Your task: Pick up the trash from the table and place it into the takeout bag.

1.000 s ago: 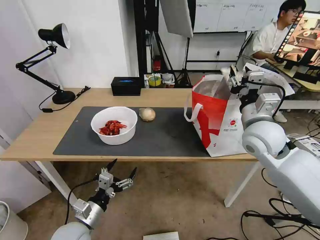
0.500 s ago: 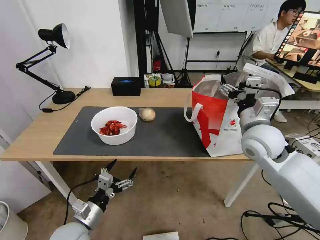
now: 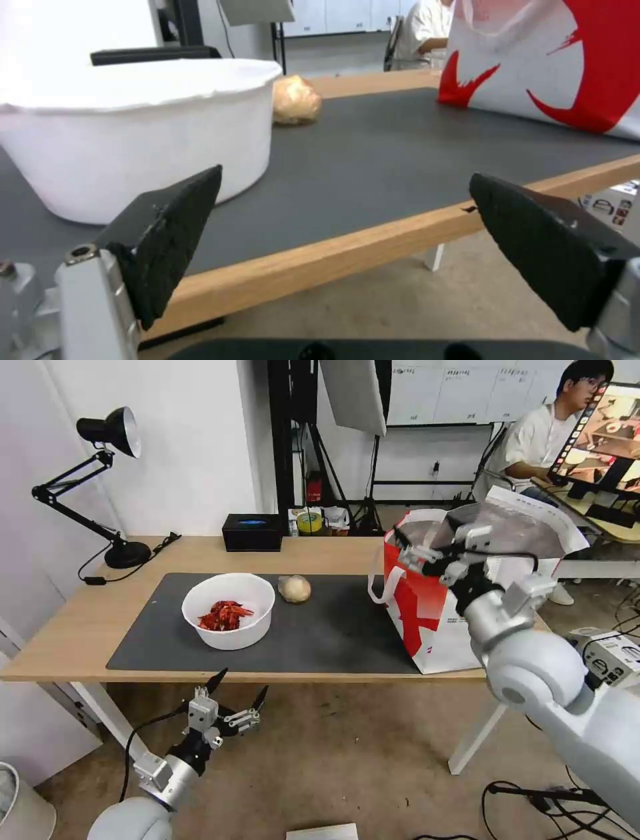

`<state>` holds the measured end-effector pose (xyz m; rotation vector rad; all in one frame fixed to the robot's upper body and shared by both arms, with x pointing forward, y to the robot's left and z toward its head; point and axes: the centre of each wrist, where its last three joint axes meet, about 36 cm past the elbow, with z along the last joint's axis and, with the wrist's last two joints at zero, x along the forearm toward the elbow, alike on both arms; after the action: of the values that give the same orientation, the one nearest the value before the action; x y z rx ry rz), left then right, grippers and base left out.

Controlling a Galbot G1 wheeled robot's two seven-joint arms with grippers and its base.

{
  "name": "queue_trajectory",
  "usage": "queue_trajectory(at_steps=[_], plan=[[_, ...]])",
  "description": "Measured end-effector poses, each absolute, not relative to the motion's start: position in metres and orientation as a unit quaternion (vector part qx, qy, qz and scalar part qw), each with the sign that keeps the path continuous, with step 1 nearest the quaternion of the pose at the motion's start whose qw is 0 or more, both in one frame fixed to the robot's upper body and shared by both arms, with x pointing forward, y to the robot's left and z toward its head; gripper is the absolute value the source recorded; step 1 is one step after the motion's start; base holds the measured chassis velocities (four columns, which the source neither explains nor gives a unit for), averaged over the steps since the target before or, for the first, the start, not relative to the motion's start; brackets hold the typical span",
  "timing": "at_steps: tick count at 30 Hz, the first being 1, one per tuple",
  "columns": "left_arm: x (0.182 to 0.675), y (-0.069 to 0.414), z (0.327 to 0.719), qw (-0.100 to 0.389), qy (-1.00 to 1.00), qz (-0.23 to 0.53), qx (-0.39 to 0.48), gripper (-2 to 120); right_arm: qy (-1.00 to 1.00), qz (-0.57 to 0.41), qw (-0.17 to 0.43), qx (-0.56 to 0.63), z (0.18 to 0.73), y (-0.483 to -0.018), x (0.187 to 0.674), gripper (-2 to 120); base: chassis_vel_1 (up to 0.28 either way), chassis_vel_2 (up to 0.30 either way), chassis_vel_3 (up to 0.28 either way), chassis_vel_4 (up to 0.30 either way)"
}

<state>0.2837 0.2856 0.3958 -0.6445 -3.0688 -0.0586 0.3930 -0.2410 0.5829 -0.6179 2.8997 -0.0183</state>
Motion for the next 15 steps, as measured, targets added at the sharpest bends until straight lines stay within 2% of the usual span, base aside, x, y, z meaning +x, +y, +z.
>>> queue_trajectory(at_steps=[15], plan=[[0.272, 0.294, 0.404, -0.008, -0.984, -0.017, -0.178, 100, 0.964, -0.021, 0.059, -0.259, 0.552, -0.236, 0.364, 100, 0.000, 0.000, 0.000, 0.000]])
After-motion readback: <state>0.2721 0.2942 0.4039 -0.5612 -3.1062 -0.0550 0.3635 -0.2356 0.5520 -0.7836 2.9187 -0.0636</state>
